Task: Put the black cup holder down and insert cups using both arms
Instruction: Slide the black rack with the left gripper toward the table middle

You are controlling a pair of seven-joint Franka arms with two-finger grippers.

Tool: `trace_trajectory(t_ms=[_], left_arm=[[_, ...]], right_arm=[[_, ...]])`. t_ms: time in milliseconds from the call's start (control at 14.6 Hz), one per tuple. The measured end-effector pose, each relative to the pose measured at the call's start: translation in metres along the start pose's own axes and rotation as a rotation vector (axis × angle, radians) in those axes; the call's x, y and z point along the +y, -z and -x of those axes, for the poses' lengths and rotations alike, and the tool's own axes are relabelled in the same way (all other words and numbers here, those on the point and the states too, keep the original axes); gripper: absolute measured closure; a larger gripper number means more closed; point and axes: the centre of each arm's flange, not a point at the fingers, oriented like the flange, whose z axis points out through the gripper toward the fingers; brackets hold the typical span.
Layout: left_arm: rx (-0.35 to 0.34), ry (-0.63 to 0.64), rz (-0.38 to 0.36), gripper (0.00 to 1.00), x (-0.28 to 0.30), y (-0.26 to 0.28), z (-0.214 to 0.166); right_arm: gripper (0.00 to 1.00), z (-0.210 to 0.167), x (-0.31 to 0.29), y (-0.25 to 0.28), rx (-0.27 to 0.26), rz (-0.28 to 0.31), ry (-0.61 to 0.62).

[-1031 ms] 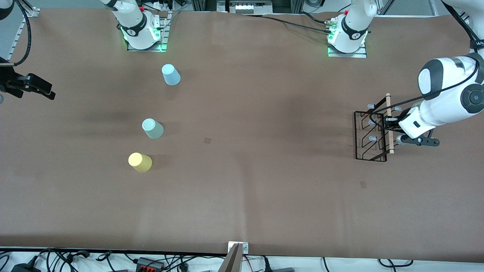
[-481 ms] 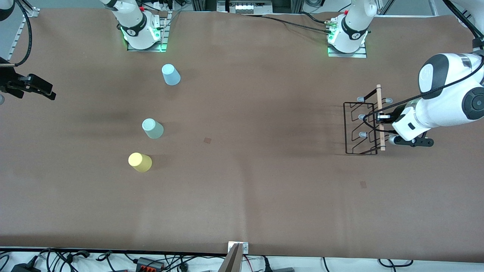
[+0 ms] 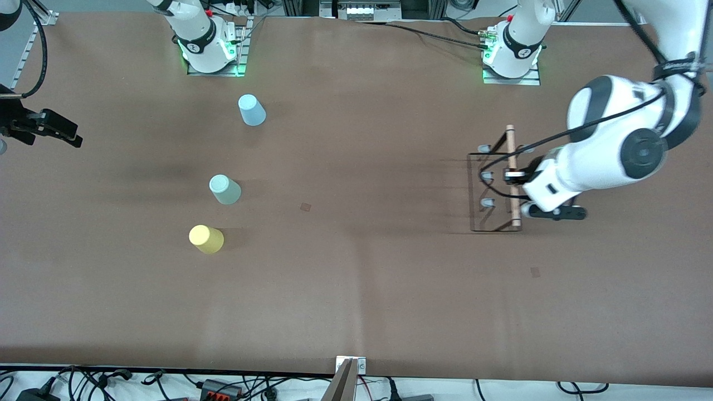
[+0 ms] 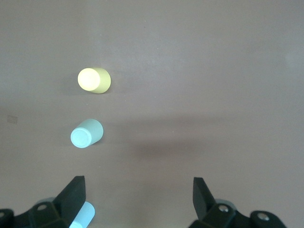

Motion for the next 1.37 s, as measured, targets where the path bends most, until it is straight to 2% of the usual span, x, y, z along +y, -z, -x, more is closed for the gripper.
trace_trajectory(t_ms=[275, 687, 962, 1168, 1374], left_arm=[[-0.012, 0.028, 0.009, 0.84, 0.05, -0.011, -0.001], [-0.03, 0.043, 0.03, 0.84, 0.098, -0.022, 0.003], [-0.041, 0.045, 0.047, 0.84, 0.123, -0.037, -0.009], [-0.009, 0.053, 0.069, 0.84, 0.147, -0.045, -0.015], [-0.005, 0.044, 0.086, 0.84, 0.16, -0.053, -0.017]], right_arm=[[0.0, 0.0, 0.001, 0.0, 0.0, 0.0, -0.001], [0.0, -0.001, 0.003, -0.002, -0.003, 0.0, -0.006], [0.0, -0.002, 0.011, -0.006, -0.011, 0.0, -0.02], [0.0, -0.003, 0.014, -0.008, -0.015, 0.0, -0.025], [0.0, -0.003, 0.016, -0.008, -0.015, 0.0, -0.029]])
